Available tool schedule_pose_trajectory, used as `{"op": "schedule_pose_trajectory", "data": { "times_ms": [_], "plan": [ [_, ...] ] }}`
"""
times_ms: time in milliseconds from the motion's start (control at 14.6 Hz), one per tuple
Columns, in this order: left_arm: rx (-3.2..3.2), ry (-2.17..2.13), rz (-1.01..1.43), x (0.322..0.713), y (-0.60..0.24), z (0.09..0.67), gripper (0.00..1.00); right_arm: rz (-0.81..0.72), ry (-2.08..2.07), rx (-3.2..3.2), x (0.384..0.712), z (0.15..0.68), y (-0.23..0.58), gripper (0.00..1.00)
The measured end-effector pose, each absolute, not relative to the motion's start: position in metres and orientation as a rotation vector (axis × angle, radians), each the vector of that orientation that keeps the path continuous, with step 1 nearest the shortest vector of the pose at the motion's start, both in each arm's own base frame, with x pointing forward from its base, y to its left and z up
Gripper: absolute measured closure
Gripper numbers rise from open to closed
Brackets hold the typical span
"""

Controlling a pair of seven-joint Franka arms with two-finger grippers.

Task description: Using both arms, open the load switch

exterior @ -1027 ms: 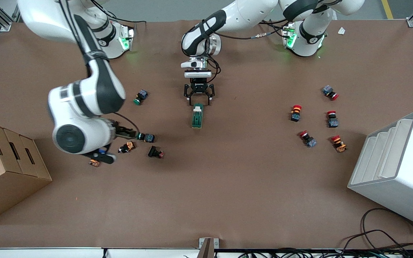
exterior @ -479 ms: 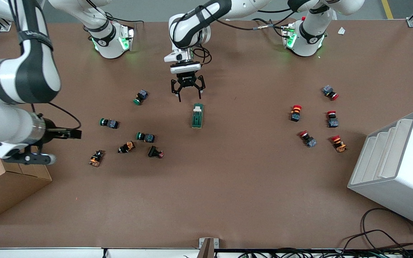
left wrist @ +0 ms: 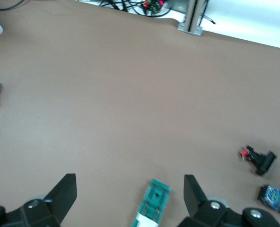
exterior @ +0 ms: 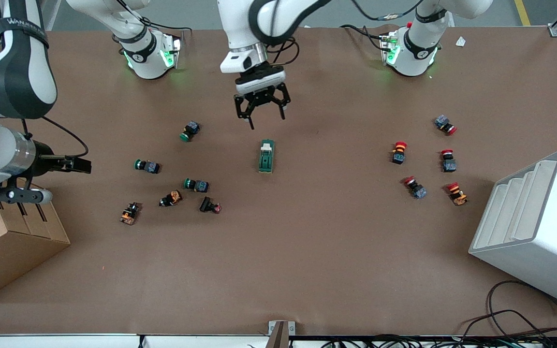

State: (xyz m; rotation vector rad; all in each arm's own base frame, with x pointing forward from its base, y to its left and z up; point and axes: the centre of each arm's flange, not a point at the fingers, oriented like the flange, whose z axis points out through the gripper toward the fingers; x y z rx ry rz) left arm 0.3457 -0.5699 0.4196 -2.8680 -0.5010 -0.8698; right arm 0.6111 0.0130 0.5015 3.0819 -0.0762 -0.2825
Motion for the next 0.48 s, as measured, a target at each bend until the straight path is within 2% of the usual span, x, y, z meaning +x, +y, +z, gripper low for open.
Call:
{"op": "schedule_pose_trajectory", "data": {
  "times_ms": [479],
  "plan": [
    [-2.855,-0.44,-0.509,0.491,-0.411,0.556,0.0,-0.202,-0.086,3.096,0.609,0.523,-0.01,0.0]
  ]
}}
